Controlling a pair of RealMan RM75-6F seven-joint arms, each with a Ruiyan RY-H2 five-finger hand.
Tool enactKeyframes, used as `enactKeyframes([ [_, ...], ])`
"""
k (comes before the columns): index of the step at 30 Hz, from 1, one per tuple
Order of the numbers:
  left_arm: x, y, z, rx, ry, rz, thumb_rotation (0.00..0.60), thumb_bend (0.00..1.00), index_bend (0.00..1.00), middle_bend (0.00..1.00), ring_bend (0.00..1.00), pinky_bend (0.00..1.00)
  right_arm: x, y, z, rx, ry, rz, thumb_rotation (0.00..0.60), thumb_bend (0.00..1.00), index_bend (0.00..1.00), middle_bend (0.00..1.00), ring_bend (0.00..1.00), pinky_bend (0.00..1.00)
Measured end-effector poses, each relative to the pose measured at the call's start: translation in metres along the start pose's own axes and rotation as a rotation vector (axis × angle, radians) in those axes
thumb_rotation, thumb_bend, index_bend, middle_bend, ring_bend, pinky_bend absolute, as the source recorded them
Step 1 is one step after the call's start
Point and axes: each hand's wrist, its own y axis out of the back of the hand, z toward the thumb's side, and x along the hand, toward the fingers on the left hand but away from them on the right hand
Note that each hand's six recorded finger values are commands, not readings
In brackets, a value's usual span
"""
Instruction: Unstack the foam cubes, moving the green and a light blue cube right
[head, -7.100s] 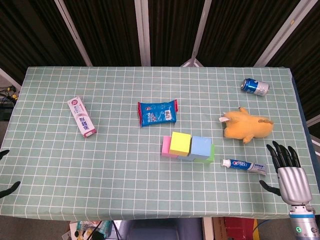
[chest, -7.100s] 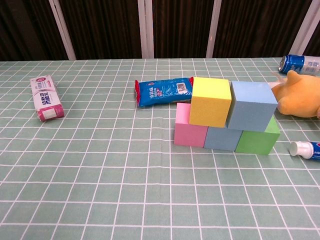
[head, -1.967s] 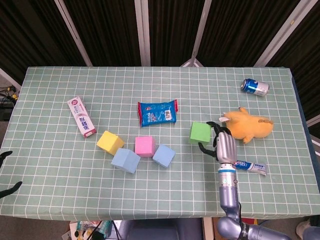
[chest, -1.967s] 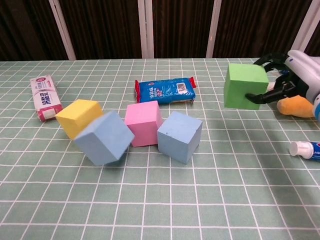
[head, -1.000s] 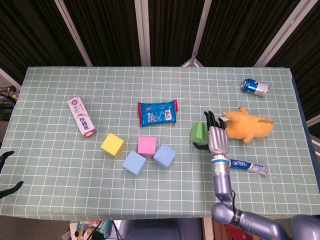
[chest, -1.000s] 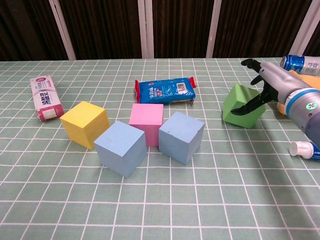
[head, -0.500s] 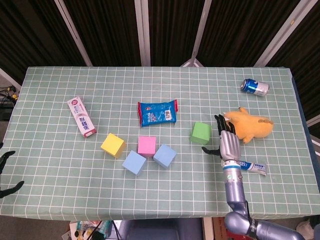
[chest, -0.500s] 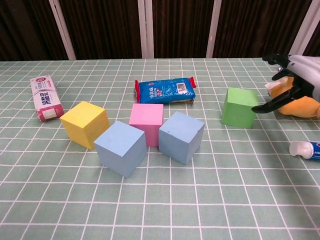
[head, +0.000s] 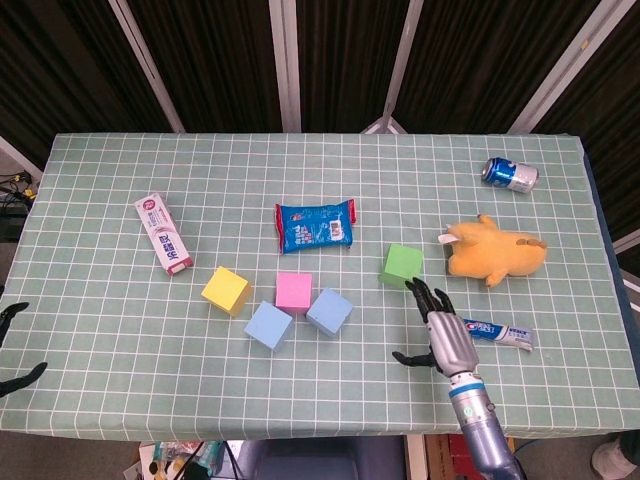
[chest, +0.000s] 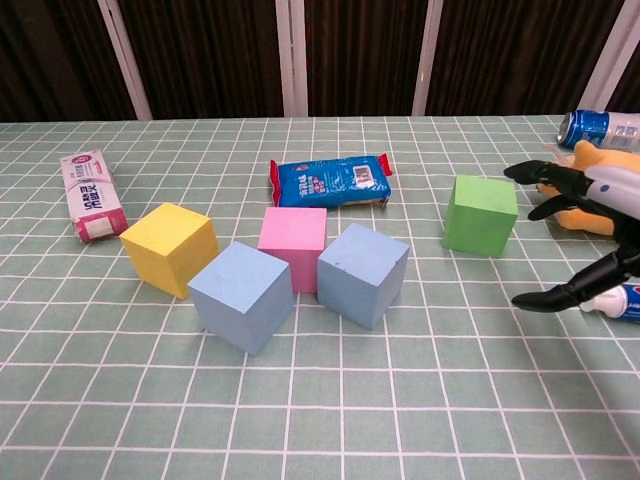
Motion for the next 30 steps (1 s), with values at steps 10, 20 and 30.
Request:
enactKeyframes([
  [10, 0.001, 0.003, -0.004, -0.011, 0.003, 0.003, 0.600, 0.10, 0.21, 0.00, 0.00, 0.00, -0.002, -0.041, 0.044, -0.025, 0.058, 0.031, 0.600, 0.05, 0.00, 0.00, 0.21, 0.02],
  [20, 0.001, 0.005, -0.005, -0.014, 0.007, 0.010, 0.600, 0.10, 0.21, 0.00, 0.00, 0.00, -0.032, -0.061, 0.060, -0.017, 0.025, -0.043, 0.600, 0.05, 0.03, 0.03, 0.26, 0.02],
  [30, 0.001, 0.004, -0.005, -0.010, 0.010, 0.009, 0.600, 0.10, 0.21, 0.00, 0.00, 0.00, -0.057, -0.074, 0.059, 0.008, -0.023, -0.081, 0.600, 0.04, 0.03, 0.03, 0.26, 0.02],
])
